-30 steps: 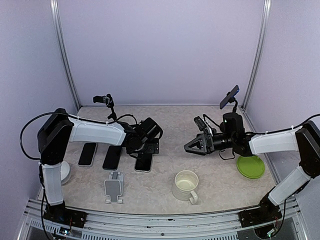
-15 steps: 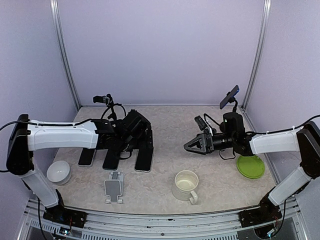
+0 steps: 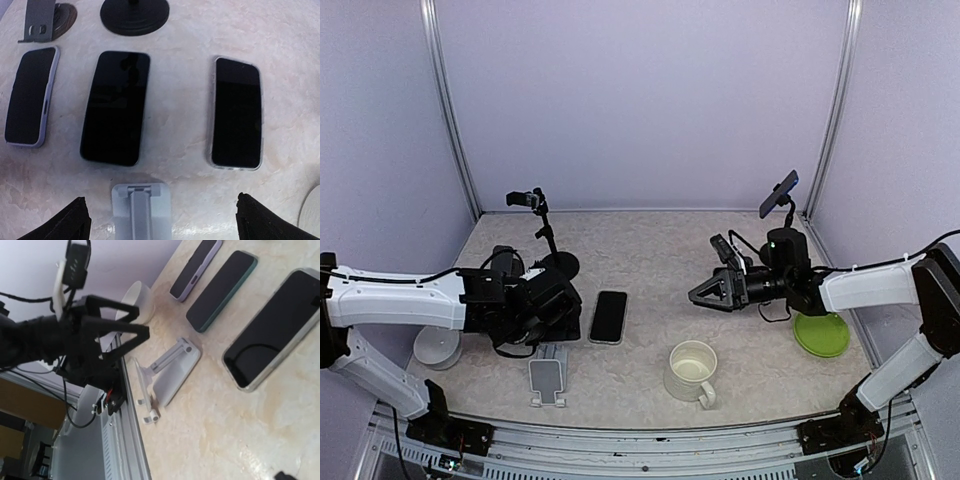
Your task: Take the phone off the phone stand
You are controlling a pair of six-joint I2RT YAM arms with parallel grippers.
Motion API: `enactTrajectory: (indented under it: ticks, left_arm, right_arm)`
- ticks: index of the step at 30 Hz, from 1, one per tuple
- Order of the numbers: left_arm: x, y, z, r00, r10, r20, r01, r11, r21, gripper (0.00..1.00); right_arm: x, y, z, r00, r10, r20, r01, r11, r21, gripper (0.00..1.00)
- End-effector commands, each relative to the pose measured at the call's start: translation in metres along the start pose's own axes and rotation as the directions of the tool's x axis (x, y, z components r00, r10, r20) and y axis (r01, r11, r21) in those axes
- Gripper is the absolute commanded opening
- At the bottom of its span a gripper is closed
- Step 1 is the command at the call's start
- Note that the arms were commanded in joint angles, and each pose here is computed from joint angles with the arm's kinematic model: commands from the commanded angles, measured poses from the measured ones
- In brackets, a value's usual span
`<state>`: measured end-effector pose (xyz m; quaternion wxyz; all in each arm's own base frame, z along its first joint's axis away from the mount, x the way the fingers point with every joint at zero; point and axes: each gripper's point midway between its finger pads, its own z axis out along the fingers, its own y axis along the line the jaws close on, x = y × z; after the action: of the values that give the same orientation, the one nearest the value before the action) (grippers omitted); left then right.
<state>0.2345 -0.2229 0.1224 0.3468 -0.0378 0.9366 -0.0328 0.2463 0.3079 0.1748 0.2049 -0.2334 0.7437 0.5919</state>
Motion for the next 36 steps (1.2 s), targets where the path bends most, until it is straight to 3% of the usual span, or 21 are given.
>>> enactTrajectory:
  ticks: [1, 24, 32, 36]
  left_arm:
    - [0.029, 0.024, -0.007, 0.997, -0.039, -0.071, 0.037, 0.998, -0.041, 0.99]
    - [0.109, 0.041, 0.024, 0.975, -0.048, -0.215, 0.040, 0.998, -0.040, 0.98]
    - [0.106, 0.039, 0.023, 0.984, -0.021, -0.176, 0.012, 0.999, -0.050, 0.86]
    - [0.097, 0.037, 0.018, 0.989, -0.018, -0.146, 0.010, 0.999, -0.050, 0.74]
  right_arm:
    - [-0.001, 0.003, -0.004, 1.000, -0.020, 0.018, 0.020, 1.000, -0.010, 1.00]
    - [0.001, -0.002, -0.001, 1.000, -0.012, 0.006, 0.012, 1.000, -0.012, 1.00]
    - [0.002, -0.006, 0.001, 1.000, -0.007, 0.000, 0.007, 1.000, -0.013, 1.00]
    - [0.002, -0.007, 0.002, 1.000, -0.007, -0.001, 0.007, 1.000, -0.014, 1.00]
